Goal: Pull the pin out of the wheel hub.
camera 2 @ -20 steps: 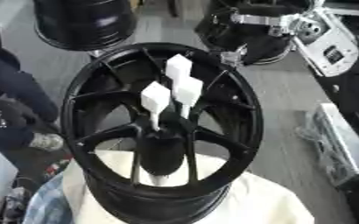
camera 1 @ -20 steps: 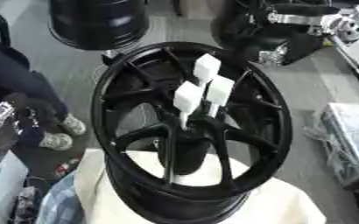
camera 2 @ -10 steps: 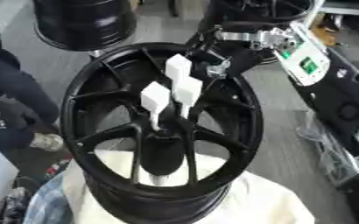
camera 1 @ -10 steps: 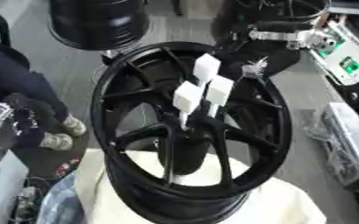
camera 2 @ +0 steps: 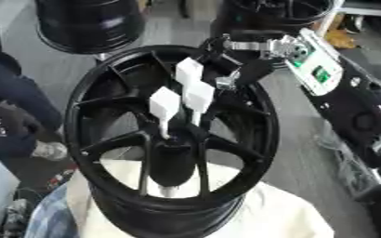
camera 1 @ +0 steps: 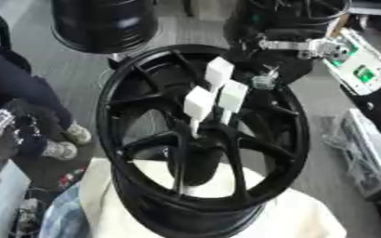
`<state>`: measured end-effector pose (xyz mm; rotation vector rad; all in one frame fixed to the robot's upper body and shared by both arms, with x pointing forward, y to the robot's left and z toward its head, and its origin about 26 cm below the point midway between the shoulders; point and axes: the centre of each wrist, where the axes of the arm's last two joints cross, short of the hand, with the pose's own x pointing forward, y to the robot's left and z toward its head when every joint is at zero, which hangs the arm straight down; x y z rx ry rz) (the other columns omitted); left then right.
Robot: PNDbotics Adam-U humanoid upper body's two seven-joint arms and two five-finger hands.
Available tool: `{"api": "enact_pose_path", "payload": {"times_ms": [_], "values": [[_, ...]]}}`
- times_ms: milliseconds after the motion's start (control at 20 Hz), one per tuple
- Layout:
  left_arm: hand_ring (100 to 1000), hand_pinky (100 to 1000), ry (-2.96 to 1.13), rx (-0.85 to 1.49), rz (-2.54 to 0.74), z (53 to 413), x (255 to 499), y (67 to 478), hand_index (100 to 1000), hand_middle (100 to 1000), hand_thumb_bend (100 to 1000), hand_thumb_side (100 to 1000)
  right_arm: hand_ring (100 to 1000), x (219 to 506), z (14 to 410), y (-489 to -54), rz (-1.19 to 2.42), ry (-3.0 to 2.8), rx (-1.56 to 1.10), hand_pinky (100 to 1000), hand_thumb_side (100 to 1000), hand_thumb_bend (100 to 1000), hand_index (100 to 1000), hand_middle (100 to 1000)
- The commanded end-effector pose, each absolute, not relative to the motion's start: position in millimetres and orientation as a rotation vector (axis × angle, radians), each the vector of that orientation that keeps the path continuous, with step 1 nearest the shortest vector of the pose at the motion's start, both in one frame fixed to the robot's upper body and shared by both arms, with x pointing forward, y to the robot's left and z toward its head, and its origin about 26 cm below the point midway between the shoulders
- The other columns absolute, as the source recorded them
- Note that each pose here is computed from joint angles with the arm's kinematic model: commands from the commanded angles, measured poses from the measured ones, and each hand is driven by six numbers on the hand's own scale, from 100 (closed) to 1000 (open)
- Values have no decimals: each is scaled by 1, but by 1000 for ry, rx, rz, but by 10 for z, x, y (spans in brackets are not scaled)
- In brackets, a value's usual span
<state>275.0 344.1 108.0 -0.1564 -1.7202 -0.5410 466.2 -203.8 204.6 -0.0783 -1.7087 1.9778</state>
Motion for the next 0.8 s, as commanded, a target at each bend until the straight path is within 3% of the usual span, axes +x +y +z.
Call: {"api": "enact_pose_path", "payload": {"times_ms": [50, 800], "values": [[651, 726, -1738, -143, -570, 1166, 2768, 3454, 703, 613, 100, 899, 869, 4641, 2194, -2121, 2409, -1594, -4, 826, 660, 162, 922, 879], [655, 725, -1739, -140, -570, 1167, 2767, 3458, 703, 612, 100, 900, 840, 4475, 2202, -2106, 2447, -1593, 40, 822, 654, 161, 920, 865]]}}
